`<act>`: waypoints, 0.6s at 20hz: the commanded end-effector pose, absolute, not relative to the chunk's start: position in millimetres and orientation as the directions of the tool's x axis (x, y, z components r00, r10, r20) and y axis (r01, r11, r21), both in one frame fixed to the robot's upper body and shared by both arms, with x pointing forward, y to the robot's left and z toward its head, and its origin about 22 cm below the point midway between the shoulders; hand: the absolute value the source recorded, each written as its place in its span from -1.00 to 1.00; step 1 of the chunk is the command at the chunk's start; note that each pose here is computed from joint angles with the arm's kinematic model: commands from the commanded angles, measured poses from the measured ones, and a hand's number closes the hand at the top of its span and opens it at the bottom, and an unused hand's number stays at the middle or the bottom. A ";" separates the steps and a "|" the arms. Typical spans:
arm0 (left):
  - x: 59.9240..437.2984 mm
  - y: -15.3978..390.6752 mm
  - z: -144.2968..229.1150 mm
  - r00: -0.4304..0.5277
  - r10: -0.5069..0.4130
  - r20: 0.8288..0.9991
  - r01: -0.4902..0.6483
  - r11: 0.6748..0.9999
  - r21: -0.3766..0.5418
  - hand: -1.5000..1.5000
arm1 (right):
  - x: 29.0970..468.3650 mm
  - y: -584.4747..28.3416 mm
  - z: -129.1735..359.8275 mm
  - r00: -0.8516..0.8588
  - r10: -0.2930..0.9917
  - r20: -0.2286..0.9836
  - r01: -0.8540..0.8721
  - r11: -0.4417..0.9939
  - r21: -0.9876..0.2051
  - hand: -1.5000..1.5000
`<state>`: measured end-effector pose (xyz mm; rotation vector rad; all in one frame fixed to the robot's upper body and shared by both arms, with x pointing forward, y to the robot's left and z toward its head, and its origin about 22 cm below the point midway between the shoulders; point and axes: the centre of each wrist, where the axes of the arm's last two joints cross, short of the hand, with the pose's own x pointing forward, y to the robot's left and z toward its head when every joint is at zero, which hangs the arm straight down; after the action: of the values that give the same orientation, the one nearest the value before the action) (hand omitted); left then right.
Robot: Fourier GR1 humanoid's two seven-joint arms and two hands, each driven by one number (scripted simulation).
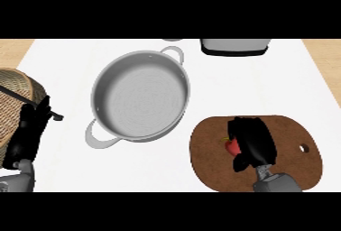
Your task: Pick the bell pepper from the cutting board and place it in the pot
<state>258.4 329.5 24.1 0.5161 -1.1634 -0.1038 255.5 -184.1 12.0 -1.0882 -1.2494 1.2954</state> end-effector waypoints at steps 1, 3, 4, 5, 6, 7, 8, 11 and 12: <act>285.4 335.8 31.8 0.409 -0.333 0.850 -0.195 0.878 0.437 0.00 | 255.7 -187.3 14.2 -0.132 0.991 0.017 0.017 0.019 -1.000 1.00; 264.7 313.7 22.1 0.423 -0.335 0.842 -0.194 0.874 0.445 0.00 | 231.2 -184.6 13.1 0.082 0.993 0.085 -0.079 0.091 -0.993 1.00; 255.0 338.2 29.6 0.400 -0.345 0.849 -0.211 0.867 0.452 0.00 | 219.1 -177.4 5.5 0.168 0.980 0.110 -0.119 0.131 -0.984 1.00; 256.5 343.5 26.2 0.422 -0.333 0.843 -0.203 0.872 0.446 0.00 | 210.8 -175.0 -4.6 0.260 0.961 0.096 -0.180 0.146 -0.973 1.00; 251.0 334.5 19.5 0.431 -0.304 0.849 -0.212 0.881 0.423 0.00 | 202.5 -187.4 -2.4 0.340 0.932 0.125 -0.193 0.199 -0.961 1.00; 256.4 334.4 28.4 0.425 -0.337 0.840 -0.204 0.868 0.452 0.00 | 194.6 -181.2 -6.3 0.412 0.901 0.134 -0.213 0.238 -0.948 1.00; 250.2 334.9 15.5 0.439 -0.322 0.839 -0.215 0.869 0.446 0.00 | 186.4 -171.0 3.6 0.437 0.892 0.117 -0.204 0.226 -0.953 1.00; 254.9 336.1 33.8 0.409 -0.323 0.853 -0.206 0.878 0.431 0.00 | 158.3 -154.9 33.6 0.491 0.865 0.103 -0.105 0.176 -0.979 1.00; 247.1 339.1 24.8 0.424 -0.339 0.840 -0.206 0.867 0.454 0.00 | 156.0 -151.2 50.2 0.506 0.856 0.103 -0.064 0.156 -0.986 1.00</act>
<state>254.7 333.8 25.7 0.5343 -1.1512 -0.0840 180.9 -163.8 23.0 -1.1587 -0.8777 0.8842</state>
